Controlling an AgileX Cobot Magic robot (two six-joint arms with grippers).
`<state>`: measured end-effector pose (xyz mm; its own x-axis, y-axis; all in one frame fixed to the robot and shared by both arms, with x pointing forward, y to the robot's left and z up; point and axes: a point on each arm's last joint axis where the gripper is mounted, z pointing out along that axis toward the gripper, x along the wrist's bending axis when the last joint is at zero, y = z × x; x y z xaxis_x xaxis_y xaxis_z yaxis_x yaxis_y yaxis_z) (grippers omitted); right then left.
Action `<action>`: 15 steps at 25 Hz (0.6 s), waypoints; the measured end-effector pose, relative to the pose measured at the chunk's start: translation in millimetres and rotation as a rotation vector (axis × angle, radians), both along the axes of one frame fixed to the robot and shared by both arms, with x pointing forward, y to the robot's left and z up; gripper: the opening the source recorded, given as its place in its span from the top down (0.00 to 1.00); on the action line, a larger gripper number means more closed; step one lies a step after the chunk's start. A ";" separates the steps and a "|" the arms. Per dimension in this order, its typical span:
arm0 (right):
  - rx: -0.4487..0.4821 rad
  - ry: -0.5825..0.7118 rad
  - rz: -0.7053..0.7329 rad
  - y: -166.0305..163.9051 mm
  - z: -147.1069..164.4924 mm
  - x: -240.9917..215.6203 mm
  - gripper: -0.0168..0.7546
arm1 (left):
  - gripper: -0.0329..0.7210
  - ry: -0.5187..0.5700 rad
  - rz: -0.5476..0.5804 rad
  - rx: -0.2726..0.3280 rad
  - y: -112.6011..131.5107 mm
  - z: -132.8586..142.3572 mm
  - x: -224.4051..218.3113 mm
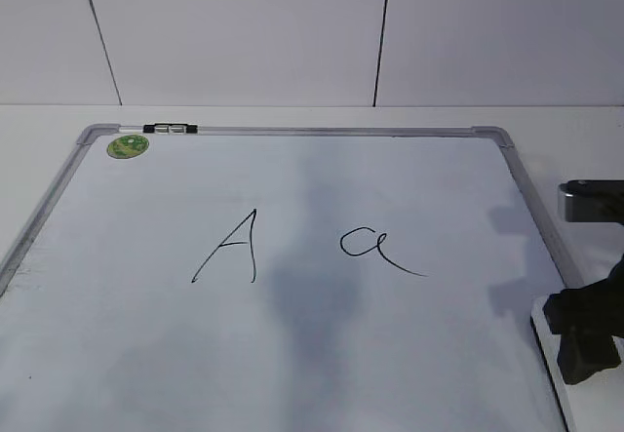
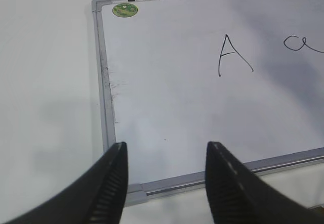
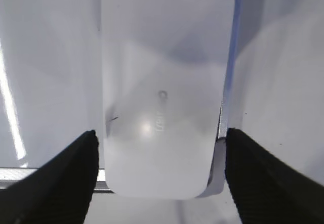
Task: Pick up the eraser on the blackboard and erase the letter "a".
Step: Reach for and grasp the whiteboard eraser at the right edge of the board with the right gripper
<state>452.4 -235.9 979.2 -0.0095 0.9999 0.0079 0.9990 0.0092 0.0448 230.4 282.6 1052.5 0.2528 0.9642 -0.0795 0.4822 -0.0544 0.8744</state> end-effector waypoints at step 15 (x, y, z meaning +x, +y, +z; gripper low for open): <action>0.010 -0.019 -0.065 1.9 -6.1 6.4 0.18 | 0.46 0.000 -0.002 -0.001 0.0 0.0 0.0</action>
